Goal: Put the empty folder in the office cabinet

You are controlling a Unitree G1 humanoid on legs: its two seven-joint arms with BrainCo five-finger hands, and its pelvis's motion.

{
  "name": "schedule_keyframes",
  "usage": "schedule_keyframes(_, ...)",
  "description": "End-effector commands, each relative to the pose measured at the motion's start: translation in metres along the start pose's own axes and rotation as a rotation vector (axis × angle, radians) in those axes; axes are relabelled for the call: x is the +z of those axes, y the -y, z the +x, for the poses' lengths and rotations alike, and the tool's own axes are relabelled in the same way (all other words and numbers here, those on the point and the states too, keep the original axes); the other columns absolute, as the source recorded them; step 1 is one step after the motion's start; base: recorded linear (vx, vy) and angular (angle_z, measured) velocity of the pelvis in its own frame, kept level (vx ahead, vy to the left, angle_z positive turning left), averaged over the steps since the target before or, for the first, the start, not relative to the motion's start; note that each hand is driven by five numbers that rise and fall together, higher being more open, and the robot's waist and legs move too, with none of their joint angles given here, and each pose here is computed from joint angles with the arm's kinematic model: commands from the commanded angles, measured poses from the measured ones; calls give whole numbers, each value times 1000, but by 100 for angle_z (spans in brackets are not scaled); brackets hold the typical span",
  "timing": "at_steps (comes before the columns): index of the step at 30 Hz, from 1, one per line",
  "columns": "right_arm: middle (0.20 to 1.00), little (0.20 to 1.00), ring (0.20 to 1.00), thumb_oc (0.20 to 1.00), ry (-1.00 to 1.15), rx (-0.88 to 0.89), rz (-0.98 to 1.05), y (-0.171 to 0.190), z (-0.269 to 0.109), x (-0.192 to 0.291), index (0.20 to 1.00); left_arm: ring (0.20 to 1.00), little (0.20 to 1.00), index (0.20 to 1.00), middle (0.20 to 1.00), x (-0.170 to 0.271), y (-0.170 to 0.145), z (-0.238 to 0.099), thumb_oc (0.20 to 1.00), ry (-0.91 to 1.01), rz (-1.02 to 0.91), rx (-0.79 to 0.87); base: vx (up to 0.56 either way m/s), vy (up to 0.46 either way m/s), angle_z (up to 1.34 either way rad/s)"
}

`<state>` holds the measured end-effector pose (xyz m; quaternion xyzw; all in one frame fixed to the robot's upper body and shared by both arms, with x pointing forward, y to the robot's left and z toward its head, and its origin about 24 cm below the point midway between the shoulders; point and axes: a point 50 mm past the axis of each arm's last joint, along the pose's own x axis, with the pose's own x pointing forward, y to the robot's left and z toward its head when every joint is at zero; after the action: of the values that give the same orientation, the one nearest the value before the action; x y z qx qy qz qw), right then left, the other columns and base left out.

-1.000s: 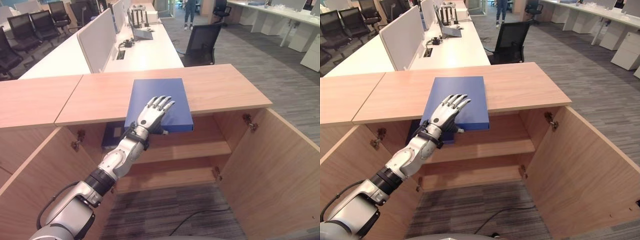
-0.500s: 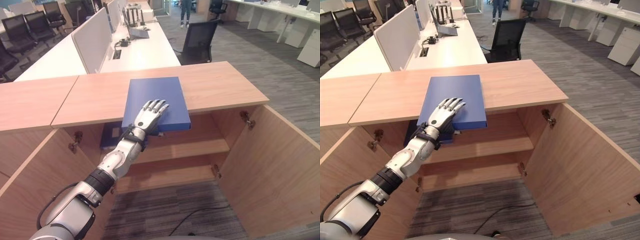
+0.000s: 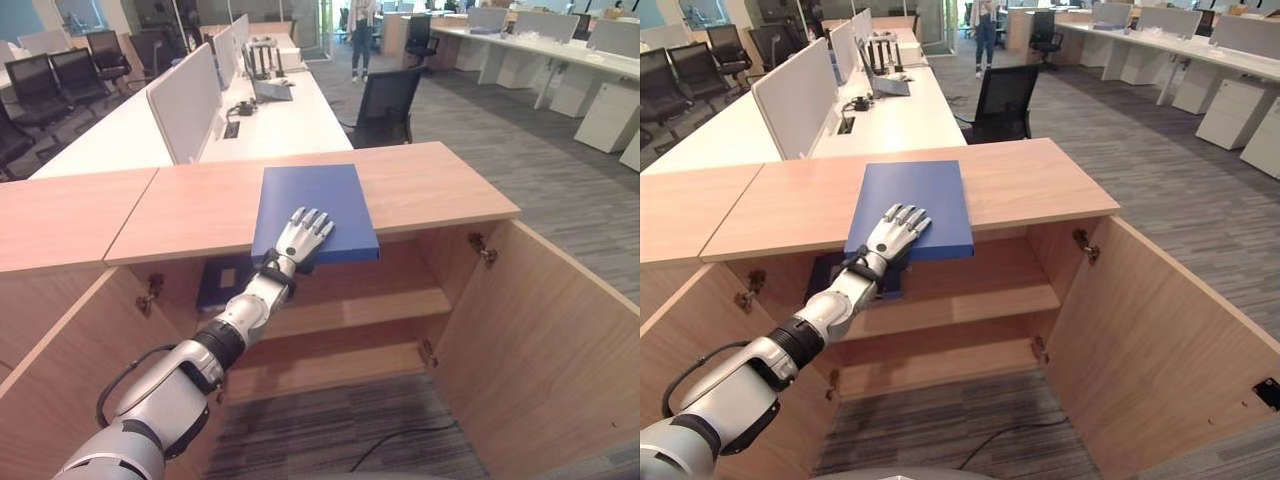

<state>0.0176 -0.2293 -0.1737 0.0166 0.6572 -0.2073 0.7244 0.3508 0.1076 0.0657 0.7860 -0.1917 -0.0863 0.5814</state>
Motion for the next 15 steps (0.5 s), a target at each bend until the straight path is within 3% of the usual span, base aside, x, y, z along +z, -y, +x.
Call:
schedule_keyframes(1, 1000, 1000, 1000, 1000, -12, -9, -32, -10, -1, 1, 1000, 200, 200, 200, 200, -21, 3, 10, 200, -48, 184, -54, -14, -3, -5)
schedule_keyframes(6, 1000, 1000, 1000, 1000, -19, -27, -23, -6, -1, -1, 1000, 200, 200, 200, 200, -19, 14, 9, 200, -38, 235, -99, -8, 8, -4)
schedule_keyframes(10, 1000, 1000, 1000, 1000, -4, -23, 17, -12, -1, 3, 1000, 200, 200, 200, 200, -14, -5, -1, 200, -93, -99, 25, 0, 0, 0)
schedule_keyframes(13, 1000, 1000, 1000, 1000, -10, -11, 30, -15, -1, 2, 1000, 200, 200, 200, 200, -15, -16, -29, 200, -109, -402, 108, 0, -7, 2)
schedule_keyframes(15, 1000, 1000, 1000, 1000, -10, -8, 31, -15, -1, 2, 1000, 200, 200, 200, 200, -19, -17, -41, 200, -122, -479, 120, 1, -5, 2)
